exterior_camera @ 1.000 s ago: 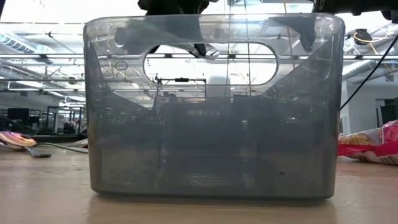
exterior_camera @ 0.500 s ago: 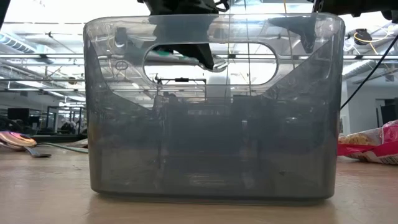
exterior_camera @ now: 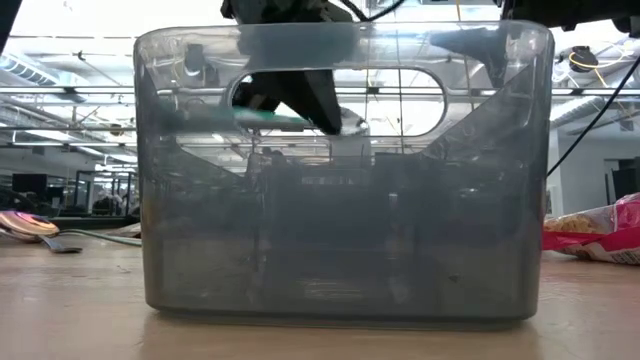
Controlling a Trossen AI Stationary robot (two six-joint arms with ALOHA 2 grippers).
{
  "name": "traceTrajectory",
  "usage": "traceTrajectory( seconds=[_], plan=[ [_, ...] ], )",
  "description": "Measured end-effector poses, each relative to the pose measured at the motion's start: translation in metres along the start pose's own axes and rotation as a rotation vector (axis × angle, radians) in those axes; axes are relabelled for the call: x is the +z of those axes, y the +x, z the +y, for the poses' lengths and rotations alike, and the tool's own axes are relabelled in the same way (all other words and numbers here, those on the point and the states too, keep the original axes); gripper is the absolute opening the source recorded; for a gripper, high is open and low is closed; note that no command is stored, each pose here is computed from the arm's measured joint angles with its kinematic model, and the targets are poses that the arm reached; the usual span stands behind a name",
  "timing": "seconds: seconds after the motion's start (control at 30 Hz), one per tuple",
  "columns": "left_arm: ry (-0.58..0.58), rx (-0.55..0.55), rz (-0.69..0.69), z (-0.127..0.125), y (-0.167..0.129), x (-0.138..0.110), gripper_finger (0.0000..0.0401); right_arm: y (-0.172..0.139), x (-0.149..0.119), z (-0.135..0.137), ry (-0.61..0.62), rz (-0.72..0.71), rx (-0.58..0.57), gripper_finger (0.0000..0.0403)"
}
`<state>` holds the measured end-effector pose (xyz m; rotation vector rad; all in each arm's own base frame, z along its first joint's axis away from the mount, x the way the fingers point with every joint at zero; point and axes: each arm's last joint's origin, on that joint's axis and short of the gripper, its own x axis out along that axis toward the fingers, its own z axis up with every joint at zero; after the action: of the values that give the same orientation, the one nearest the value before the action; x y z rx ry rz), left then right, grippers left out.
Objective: Pick & Place Food Item
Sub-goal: Put the blue patterned spoon into the bottom black bin
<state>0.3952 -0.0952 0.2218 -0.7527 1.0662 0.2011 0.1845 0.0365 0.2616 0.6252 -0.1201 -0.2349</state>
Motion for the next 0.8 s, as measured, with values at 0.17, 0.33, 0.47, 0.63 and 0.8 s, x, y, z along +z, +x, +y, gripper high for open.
traceTrajectory(
  seconds=[0.17, 0.33, 0.47, 0.63, 0.8],
  plan=[
    [0.045, 0.018, 0.014, -0.006, 0.009, 0.007, 0.0004, 0.001, -0.001, -0.001, -0.001, 0.010, -0.010, 0.0242],
    [0.088, 0.026, 0.063, -0.013, 0.029, 0.017, 0.0004, 0.001, -0.001, -0.001, 0.009, 0.010, -0.011, 0.0242],
    [0.090, 0.053, 0.095, -0.016, 0.038, 0.021, 0.0004, 0.001, -0.001, -0.001, 0.011, 0.007, -0.008, 0.0242],
    [0.088, 0.095, 0.104, -0.014, 0.037, 0.021, 0.0004, 0.001, -0.002, -0.002, 0.021, 0.013, -0.013, 0.0242],
    [0.096, 0.125, 0.121, -0.011, 0.040, 0.020, 0.0004, 0.001, -0.002, -0.002, 0.016, 0.011, -0.013, 0.0242]
  ],
)
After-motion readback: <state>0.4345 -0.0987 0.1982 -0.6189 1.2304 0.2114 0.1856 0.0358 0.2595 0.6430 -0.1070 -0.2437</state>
